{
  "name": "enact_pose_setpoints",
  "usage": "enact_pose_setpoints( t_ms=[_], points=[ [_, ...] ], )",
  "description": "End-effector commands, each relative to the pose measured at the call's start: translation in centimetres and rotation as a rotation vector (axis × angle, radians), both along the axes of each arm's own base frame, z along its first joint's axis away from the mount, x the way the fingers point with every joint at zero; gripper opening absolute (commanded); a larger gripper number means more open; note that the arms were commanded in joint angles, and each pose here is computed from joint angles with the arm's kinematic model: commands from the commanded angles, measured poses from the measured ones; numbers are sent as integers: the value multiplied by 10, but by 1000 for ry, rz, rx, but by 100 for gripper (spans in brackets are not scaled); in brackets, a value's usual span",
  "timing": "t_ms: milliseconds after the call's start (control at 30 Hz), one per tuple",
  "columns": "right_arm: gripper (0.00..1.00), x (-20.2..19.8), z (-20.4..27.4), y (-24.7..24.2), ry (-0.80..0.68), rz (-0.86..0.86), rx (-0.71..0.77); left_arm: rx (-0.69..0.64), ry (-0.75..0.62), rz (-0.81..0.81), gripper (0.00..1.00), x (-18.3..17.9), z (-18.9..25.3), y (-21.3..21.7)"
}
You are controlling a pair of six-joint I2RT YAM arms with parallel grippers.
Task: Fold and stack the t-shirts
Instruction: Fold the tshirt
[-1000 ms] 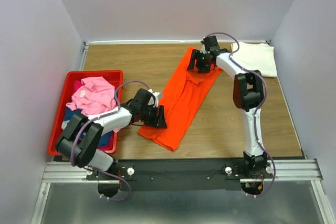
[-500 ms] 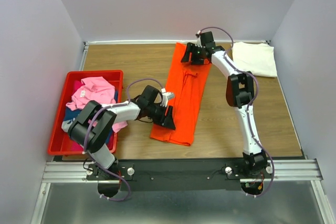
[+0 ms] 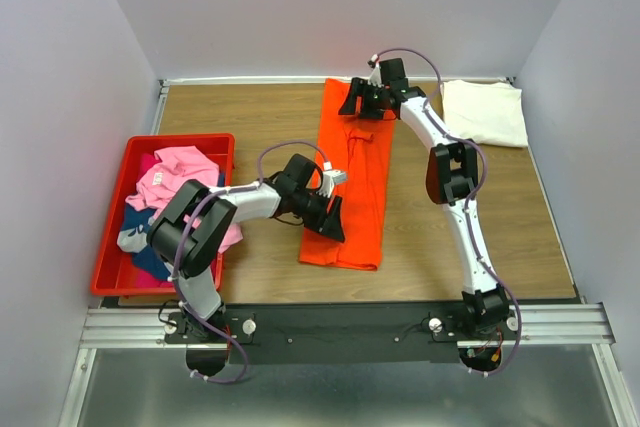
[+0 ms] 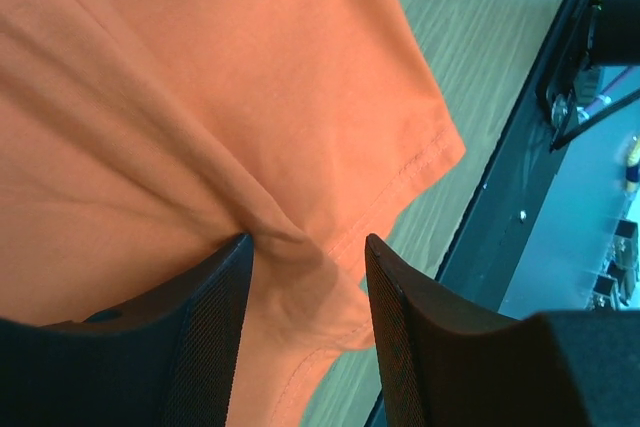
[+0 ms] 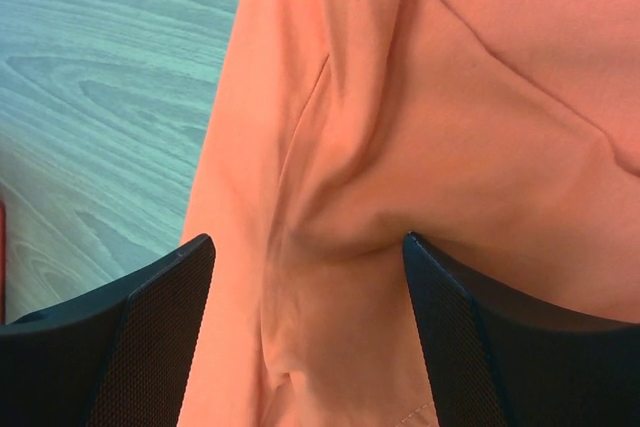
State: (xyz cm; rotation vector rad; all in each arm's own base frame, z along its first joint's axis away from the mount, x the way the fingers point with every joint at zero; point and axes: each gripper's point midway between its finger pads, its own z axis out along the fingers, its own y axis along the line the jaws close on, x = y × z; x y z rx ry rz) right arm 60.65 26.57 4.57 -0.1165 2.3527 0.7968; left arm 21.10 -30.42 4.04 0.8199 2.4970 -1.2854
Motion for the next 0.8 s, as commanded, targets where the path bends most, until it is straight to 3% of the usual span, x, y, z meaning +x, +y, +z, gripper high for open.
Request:
enact_pose_setpoints(
  t_ms=[0, 233, 333, 367, 433, 500, 533, 600, 633, 667, 767],
  points=[
    [85, -15, -18, -3, 45, 35, -53, 20, -85, 37, 57, 22, 19, -6],
    [89, -18, 77, -10, -99, 28, -51, 11, -268, 172, 58, 61, 68, -8],
    [89, -34, 88, -23, -85, -6, -89, 59, -304, 252, 57, 67, 69, 6],
    [89, -42, 118, -26, -123, -10, -79, 83, -281, 284, 57, 65, 63, 12],
    [89, -66, 109, -35, -60, -35, -93, 124, -285, 344, 57, 66, 60, 22],
    [89, -90, 129, -41, -61, -46, -87, 145, -271, 398, 57, 61, 55, 32],
    [89, -111, 101, -49, 15, -56, -121, 147, -308, 446, 57, 66, 64, 39],
    [89, -138, 112, -55, 28, -79, -125, 180, -315, 492, 58, 65, 61, 50],
    [89, -165, 79, -61, 124, -87, -149, 219, -323, 521, 58, 66, 57, 59],
    [87, -181, 85, -59, 129, -83, -140, 243, -308, 535, 58, 64, 51, 63],
    [86, -246, 37, -60, 298, -59, -187, 281, -265, 567, 58, 56, 38, 72]
  ],
)
